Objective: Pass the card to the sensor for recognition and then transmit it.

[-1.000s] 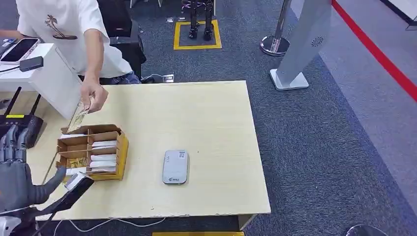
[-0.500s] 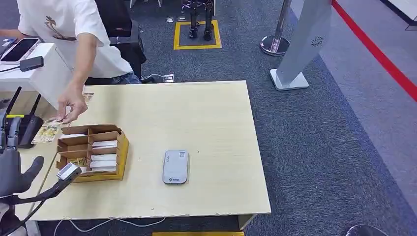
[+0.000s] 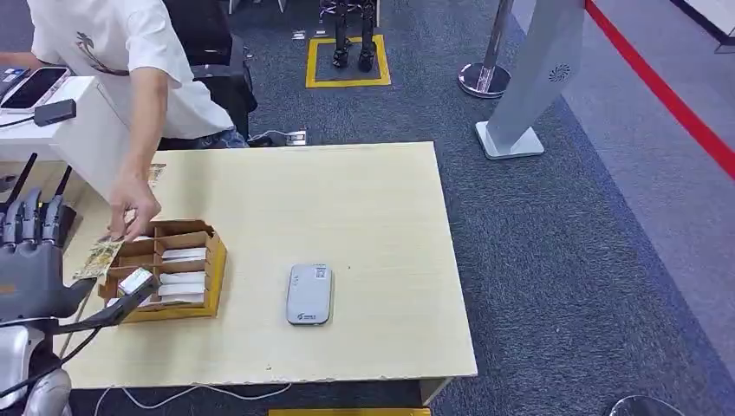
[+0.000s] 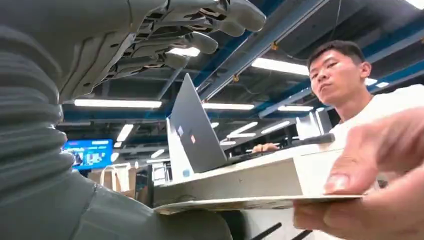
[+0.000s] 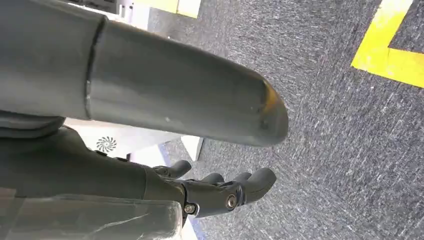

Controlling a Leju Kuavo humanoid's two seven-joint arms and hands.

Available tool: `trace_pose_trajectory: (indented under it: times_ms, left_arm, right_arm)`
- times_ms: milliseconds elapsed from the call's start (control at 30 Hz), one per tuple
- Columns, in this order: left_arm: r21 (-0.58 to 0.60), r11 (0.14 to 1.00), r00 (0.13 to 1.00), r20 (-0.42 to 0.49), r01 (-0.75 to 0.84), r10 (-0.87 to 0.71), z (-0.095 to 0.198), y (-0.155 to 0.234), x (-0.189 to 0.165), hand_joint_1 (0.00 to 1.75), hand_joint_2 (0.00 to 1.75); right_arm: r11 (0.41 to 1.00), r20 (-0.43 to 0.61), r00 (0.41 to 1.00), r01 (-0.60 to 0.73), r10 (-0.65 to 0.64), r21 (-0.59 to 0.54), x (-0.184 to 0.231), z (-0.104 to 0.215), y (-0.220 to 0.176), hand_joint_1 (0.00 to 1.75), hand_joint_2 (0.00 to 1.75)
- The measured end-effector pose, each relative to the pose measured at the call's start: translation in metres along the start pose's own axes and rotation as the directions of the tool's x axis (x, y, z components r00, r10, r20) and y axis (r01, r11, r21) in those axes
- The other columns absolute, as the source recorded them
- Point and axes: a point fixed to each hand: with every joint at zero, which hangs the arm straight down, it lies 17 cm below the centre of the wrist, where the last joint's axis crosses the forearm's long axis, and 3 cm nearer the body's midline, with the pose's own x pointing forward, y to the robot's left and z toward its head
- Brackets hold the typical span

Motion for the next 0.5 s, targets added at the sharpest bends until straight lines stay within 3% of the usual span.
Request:
trace_pose_trajectory:
  times_ms: [33, 67, 500]
  left_arm:
    - [-0.003, 1.0, 1.0, -0.001, -0.002, 0.002, -0.001, -0.001, 0.001, 0.73, 1.75]
    - [-0.005, 1.0, 1.0, -0.003, -0.004, 0.004, -0.002, -0.002, 0.001, 1.75, 1.75]
    - [-0.018, 0.999, 0.999, -0.009, -0.047, 0.047, -0.002, -0.012, 0.007, 1.75, 1.75]
  right_arm:
    - [1.0, 0.0, 1.0, 0.0, 0.0, -0.001, 0.0, 0.0, 0.0, 0.0, 0.0]
    - [1.0, 0.0, 1.0, 0.0, 0.0, -0.001, 0.0, 0.0, 0.0, 0.0, 0.0]
    - [1.0, 0.0, 1.0, -0.012, 0.012, -0.005, 0.0, 0.0, -0.001, 0.0, 0.0]
